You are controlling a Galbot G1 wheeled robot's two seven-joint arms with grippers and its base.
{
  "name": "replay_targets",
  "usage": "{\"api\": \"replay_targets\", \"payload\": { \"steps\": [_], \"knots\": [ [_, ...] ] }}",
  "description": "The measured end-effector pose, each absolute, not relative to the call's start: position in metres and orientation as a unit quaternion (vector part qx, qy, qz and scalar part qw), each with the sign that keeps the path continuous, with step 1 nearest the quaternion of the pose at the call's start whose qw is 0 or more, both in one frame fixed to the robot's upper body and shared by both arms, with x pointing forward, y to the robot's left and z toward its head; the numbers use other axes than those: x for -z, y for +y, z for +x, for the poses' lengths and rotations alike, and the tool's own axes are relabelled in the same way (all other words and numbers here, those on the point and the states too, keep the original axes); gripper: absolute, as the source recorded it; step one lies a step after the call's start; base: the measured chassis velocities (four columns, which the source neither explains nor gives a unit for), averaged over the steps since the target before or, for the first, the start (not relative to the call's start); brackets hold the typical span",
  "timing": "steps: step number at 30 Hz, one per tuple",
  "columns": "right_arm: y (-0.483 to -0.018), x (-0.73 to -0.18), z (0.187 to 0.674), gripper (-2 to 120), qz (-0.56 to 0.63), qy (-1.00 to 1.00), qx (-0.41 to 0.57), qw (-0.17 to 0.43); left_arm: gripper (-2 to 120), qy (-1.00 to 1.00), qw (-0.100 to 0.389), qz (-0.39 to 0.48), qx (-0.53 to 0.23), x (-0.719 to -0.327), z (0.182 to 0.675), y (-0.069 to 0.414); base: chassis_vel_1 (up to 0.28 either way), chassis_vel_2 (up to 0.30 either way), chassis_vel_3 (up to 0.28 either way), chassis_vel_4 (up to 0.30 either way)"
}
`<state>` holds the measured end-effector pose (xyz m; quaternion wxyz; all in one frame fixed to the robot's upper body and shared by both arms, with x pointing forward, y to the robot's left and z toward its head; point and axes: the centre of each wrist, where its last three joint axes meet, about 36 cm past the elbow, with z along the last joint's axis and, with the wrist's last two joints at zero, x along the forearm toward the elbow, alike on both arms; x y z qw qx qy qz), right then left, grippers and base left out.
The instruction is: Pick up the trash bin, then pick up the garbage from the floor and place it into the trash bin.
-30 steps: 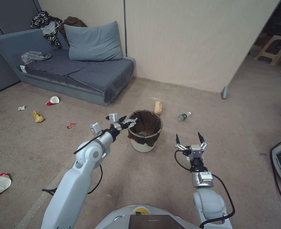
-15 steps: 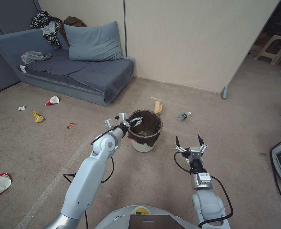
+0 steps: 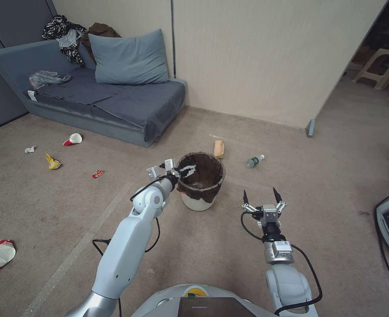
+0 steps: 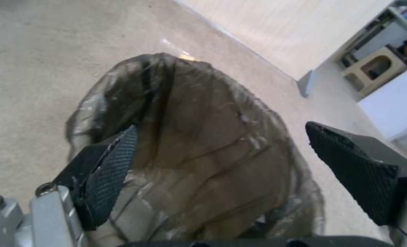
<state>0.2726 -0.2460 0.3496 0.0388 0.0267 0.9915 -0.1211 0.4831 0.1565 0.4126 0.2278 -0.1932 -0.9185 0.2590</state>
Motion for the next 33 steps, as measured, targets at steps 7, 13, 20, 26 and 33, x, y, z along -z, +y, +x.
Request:
{"api": "replay_targets", "payload": {
  "steps": [7,13,20,26,33],
  "knots": [
    [-0.246,-0.349,0.272,100,0.026,0.992,0.121,0.039,91,-0.925,0.238,-0.169,-0.244,-0.404,0.489,0.154,0.0,0.0,0.0,0.0],
    [-0.247,-0.349,0.271,100,0.026,0.991,0.122,0.038,92,-0.926,0.236,-0.165,-0.243,-0.404,0.488,0.156,0.0,0.0,0.0,0.0],
    [-0.246,-0.348,0.27,100,0.025,0.991,0.123,0.038,93,-0.936,0.236,-0.138,-0.222,-0.405,0.487,0.162,0.0,0.0,0.0,0.0],
    [-0.246,-0.349,0.271,100,0.023,0.991,0.124,0.04,93,-0.941,0.248,-0.111,-0.202,-0.398,0.488,0.163,0.0,0.0,0.0,0.0],
    [-0.246,-0.349,0.27,100,0.022,0.991,0.126,0.038,93,-0.942,0.261,-0.089,-0.189,-0.39,0.491,0.162,0.0,0.0,0.0,0.0]
  ]
}}
